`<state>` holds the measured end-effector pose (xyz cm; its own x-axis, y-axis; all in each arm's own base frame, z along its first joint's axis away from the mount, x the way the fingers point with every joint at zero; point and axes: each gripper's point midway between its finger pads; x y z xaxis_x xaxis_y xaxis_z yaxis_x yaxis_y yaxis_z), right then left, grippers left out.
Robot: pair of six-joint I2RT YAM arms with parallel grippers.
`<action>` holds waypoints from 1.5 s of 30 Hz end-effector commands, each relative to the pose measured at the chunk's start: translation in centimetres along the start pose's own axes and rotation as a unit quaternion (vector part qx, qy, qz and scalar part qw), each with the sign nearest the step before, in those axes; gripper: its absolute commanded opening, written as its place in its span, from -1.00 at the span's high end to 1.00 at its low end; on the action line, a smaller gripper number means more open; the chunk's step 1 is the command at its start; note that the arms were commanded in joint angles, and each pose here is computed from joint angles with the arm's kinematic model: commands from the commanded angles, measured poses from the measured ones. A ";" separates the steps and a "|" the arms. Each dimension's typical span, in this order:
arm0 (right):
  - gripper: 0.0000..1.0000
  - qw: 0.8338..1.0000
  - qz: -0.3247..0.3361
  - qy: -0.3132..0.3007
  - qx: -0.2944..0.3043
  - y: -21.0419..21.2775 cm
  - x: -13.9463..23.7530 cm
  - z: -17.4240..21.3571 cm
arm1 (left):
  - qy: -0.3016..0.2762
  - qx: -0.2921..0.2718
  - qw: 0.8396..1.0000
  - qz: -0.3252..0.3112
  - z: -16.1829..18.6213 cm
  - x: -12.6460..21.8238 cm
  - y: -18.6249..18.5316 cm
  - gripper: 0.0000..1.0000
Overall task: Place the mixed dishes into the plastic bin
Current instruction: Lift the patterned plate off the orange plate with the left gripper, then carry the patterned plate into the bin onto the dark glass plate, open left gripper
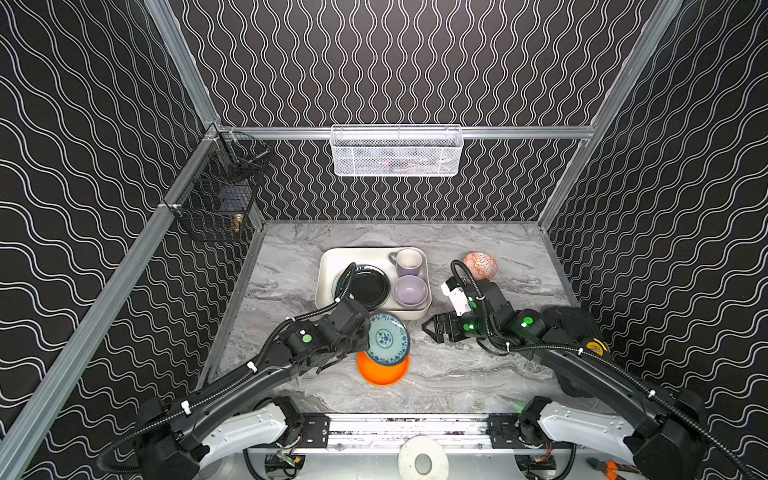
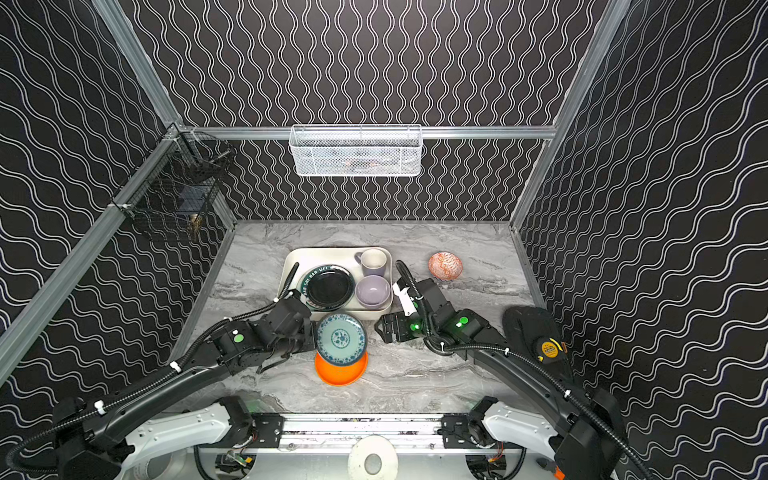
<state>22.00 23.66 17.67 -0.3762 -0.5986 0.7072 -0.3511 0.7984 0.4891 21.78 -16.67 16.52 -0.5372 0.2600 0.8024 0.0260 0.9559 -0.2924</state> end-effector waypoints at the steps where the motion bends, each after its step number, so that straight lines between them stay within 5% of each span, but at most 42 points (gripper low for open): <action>1: -0.99 1.000 -0.002 -0.007 0.005 0.5 0.7 -0.7 | -0.032 -0.019 0.999 -0.031 -2.2 1.1 0.4 1.00; 20: -0.99 0.999 -0.028 -0.012 0.029 3.2 1.2 -3.7 | -0.064 0.058 0.995 -0.053 -14.2 -3.2 6.2 1.00; 30: -0.99 0.998 -0.045 0.005 0.032 3.9 0.2 -3.7 | -0.029 0.096 0.994 -0.039 -14.7 -8.9 8.4 1.00; 45: -0.99 0.999 -0.034 0.010 0.024 2.8 -0.5 -4.1 | 0.014 0.098 0.994 -0.051 -13.3 -12.8 9.5 0.96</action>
<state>24.63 26.21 20.40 -0.3321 -0.6368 0.6959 -0.3968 0.7636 0.5094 39.75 -9.11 10.32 -0.4931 0.1713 0.8529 -0.2138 0.9265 -0.3097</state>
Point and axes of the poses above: each gripper's point midway between its finger pads, its own x axis back along the fingers, its own y axis along the line the jaws close on, z = x × y, and after that the axes turned 6 degrees about -x, right-handed
